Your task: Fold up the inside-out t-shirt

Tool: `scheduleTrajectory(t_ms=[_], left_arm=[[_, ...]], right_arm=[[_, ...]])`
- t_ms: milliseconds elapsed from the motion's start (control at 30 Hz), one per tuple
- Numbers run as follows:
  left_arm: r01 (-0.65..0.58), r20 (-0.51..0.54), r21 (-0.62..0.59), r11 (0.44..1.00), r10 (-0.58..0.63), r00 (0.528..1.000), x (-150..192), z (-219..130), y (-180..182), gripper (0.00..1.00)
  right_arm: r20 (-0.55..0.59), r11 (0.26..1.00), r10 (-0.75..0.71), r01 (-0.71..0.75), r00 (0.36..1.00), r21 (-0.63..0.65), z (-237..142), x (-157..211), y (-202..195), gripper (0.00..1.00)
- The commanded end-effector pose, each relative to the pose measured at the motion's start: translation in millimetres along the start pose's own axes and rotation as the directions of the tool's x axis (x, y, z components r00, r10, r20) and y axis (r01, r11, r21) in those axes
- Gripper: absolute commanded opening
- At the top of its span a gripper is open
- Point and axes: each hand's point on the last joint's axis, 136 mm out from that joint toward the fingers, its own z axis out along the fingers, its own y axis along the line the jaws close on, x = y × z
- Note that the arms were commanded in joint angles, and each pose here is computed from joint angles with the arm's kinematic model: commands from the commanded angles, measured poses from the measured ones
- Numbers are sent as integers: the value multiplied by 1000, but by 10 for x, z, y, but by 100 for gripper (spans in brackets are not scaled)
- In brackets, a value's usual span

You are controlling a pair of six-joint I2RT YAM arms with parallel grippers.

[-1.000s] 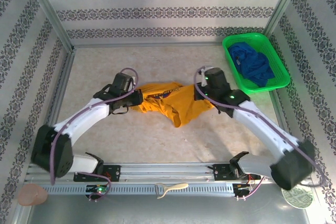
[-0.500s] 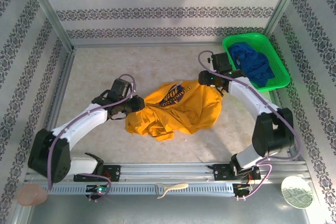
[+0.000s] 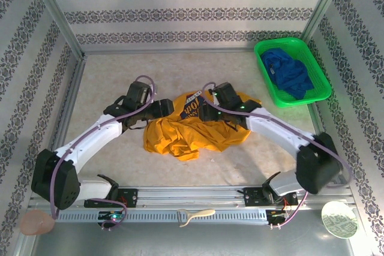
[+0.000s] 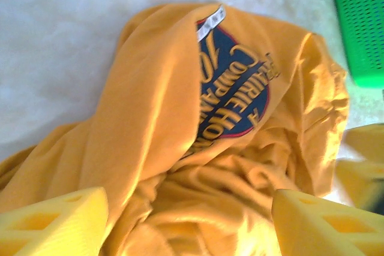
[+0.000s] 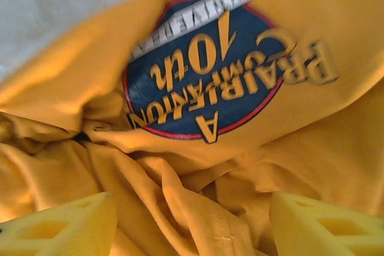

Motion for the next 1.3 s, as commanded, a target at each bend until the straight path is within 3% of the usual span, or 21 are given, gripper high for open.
scheduleTrajectory(t_ms=[0,167,233,267,367,533,667,800,933,1033,1167,1267], left_arm=[[-9,-22,4,1000,9,1000,45,207,-40,72],[-14,-103,-16,1000,13,995,289,507,64,72],[-15,-143,-33,999,10,990,444,603,166,70],[-11,-159,-40,999,4,987,513,635,216,67],[-6,-207,-57,998,-6,978,748,706,379,48],[-8,-260,-106,994,-20,965,1072,710,649,13],[3,-273,-144,990,-43,961,1214,707,805,7],[8,-270,-140,990,-46,962,1224,683,799,14],[-6,-191,-76,997,-9,981,930,503,530,48],[-30,-96,-23,999,28,995,578,254,231,64],[-74,-8,85,994,75,997,204,38,-195,71],[-141,10,152,978,141,990,98,87,-463,73]], right_arm=[[-57,999,19,-16,998,42,312,141,30,70],[-153,997,34,-24,988,69,755,322,44,71],[-184,997,34,-22,982,68,865,390,35,62],[-187,997,36,-23,982,72,885,403,10,53],[-149,996,67,-58,987,60,784,288,-90,0],[30,985,128,-124,991,-123,176,-262,-51,0],[158,964,129,-87,979,-249,-355,-561,57,0],[284,930,131,-18,950,-367,-775,-676,148,0],[326,904,124,28,937,-426,-917,-595,133,0],[304,900,122,24,945,-436,-872,-460,60,0],[295,900,129,14,947,-436,-815,-352,0,0],[285,897,135,5,949,-441,-776,-313,-11,0]])
